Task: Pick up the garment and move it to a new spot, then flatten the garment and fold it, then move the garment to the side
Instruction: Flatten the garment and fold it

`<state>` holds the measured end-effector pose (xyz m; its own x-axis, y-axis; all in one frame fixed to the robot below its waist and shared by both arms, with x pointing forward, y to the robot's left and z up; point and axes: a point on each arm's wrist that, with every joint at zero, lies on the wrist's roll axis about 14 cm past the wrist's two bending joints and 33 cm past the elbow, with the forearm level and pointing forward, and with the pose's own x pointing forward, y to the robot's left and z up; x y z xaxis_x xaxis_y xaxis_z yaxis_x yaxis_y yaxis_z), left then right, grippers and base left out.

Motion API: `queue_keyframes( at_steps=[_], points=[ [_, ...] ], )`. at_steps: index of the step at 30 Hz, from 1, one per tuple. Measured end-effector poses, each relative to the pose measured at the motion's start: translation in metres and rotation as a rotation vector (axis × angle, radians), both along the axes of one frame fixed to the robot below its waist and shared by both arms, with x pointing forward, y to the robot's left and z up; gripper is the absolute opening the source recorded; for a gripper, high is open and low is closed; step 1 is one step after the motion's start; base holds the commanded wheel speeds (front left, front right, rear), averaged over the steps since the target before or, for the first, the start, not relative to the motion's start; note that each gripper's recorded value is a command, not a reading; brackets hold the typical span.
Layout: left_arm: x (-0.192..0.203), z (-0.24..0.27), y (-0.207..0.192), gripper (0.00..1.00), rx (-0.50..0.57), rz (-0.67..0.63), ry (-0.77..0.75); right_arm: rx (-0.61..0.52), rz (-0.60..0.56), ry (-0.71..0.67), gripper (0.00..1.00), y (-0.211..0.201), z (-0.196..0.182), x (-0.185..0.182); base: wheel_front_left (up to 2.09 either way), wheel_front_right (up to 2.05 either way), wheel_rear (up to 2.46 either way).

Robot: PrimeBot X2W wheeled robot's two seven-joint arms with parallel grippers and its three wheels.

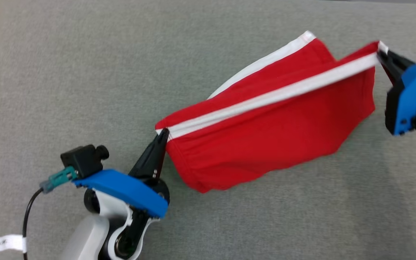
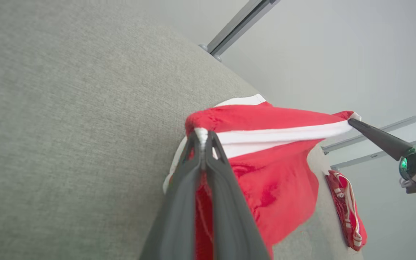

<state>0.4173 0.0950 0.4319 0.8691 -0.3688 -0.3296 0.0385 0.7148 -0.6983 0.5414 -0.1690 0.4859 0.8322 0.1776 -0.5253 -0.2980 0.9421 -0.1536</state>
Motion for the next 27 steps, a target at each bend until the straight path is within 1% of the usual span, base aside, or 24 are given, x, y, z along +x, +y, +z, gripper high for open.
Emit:
queue_keyframes(
  at_steps=[5, 7, 9, 12, 13, 14, 15, 16, 20, 25, 27],
  points=[
    [0.01, -0.023, 0.009, 0.0, -0.001, 0.061, 0.046, 0.005, 0.079, 0.036, 0.0, 0.036, -0.027, 0.038, 0.0, 0.0, 0.0],
    [0.012, -0.031, 0.015, 0.0, 0.008, 0.085, 0.058, -0.031, 0.101, 0.031, 0.0, 0.044, -0.035, 0.051, 0.0, 0.0, 0.0],
    [0.013, -0.037, 0.018, 0.0, 0.027, 0.096, 0.064, -0.037, 0.118, 0.049, 0.0, 0.053, -0.045, 0.059, 0.0, 0.0, 0.0],
    [0.015, -0.044, 0.02, 0.0, 0.026, 0.118, 0.069, -0.056, 0.148, 0.072, 0.0, 0.066, -0.061, 0.066, 0.0, 0.0, 0.0],
    [0.016, -0.044, 0.02, 0.18, 0.026, 0.119, 0.068, -0.062, 0.155, 0.069, 0.09, 0.069, -0.063, 0.069, 0.0, 0.0, 0.0],
    [0.016, -0.045, 0.02, 0.38, 0.023, 0.115, 0.062, -0.064, 0.16, 0.069, 0.51, 0.071, -0.065, 0.071, 0.0, 0.0, 0.0],
    [0.017, -0.045, 0.019, 0.96, 0.02, 0.112, 0.06, -0.06, 0.159, 0.076, 1.0, 0.072, -0.067, 0.072, 0.0, 0.0, 0.0],
    [0.017, -0.045, 0.019, 1.0, 0.017, 0.113, 0.055, -0.054, 0.158, 0.078, 1.0, 0.073, -0.069, 0.072, 0.0, 0.0, 0.0],
    [0.02, -0.039, 0.02, 1.0, 0.006, 0.135, 0.018, -0.029, 0.162, 0.048, 1.0, 0.076, -0.065, 0.075, 0.0, 0.0, 0.0],
    [0.014, -0.023, 0.025, 1.0, -0.003, 0.158, -0.046, 0.034, 0.148, 0.002, 1.0, 0.075, -0.044, 0.072, 0.0, 0.0, 0.0],
    [0.01, -0.017, 0.035, 1.0, 0.027, 0.186, -0.085, 0.053, 0.139, 0.0, 1.0, 0.072, -0.038, 0.067, 0.0, 0.0, 0.0]
  ],
)
